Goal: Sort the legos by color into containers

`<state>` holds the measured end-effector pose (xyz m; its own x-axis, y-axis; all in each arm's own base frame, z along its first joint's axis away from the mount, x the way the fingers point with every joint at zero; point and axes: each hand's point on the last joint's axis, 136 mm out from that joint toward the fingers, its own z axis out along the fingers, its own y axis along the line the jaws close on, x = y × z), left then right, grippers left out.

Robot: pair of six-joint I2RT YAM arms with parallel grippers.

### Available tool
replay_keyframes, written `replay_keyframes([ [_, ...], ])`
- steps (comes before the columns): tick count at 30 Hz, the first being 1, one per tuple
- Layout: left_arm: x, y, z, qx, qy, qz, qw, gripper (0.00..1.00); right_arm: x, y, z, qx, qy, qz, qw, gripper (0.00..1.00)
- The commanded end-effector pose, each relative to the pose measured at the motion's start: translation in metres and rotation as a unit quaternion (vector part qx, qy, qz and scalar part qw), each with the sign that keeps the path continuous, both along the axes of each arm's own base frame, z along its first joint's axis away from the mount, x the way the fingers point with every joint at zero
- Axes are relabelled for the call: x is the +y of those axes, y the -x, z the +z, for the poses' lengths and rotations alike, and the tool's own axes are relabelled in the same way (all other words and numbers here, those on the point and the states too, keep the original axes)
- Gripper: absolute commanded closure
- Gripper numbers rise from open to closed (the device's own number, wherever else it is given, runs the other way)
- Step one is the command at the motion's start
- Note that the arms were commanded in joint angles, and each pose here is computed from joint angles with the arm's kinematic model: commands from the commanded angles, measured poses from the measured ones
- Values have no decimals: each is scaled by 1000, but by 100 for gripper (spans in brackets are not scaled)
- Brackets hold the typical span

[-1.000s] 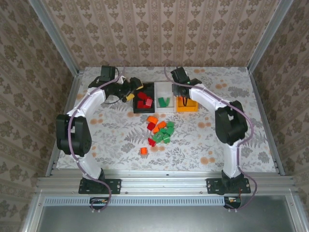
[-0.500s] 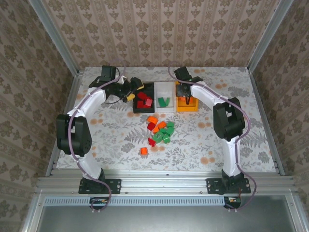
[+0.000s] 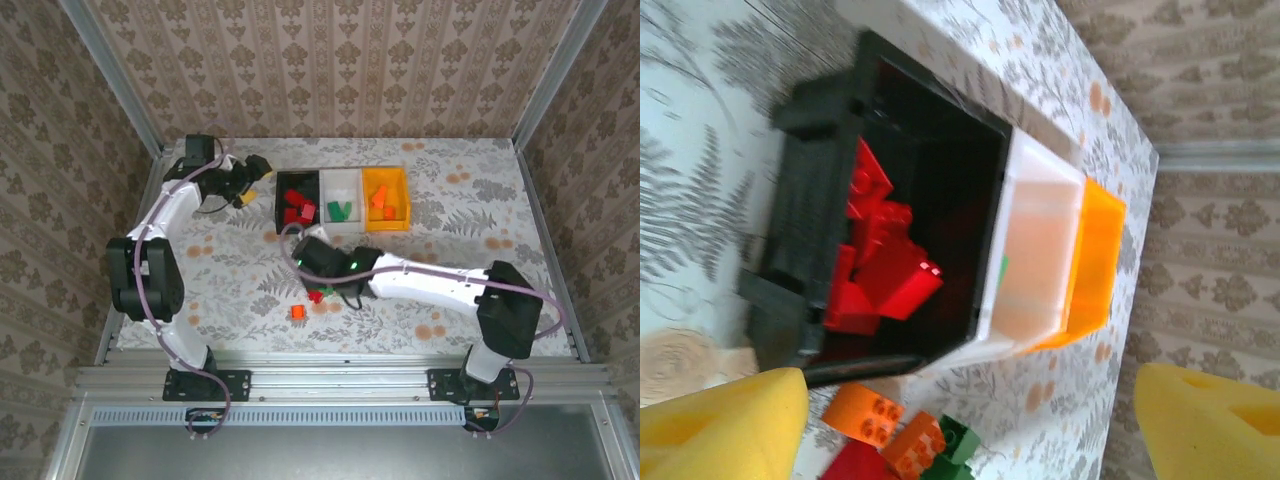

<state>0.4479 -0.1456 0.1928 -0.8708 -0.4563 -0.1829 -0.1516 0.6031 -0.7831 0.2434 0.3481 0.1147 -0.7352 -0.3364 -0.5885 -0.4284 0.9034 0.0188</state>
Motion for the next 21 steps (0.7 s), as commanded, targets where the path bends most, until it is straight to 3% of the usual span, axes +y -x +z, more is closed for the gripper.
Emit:
replay_keyframes([
  [1,1,1,7,-3,7,3,1000,14,10,26,-22,36,-16,-54,998,37],
  [10,0,2,8,-6,6,3,1000,14,56,49,-74,107,-30,-26,993,31],
  [15,0,2,8,-6,6,2,1000,14,63,42,-85,96,-18,-30,995,31],
  [19,-1,2,8,-5,8,1,1000,14,65,34,-91,81,-2,-37,996,36],
  [21,-1,1,7,-5,8,1,1000,14,63,28,-93,67,10,-45,997,45],
])
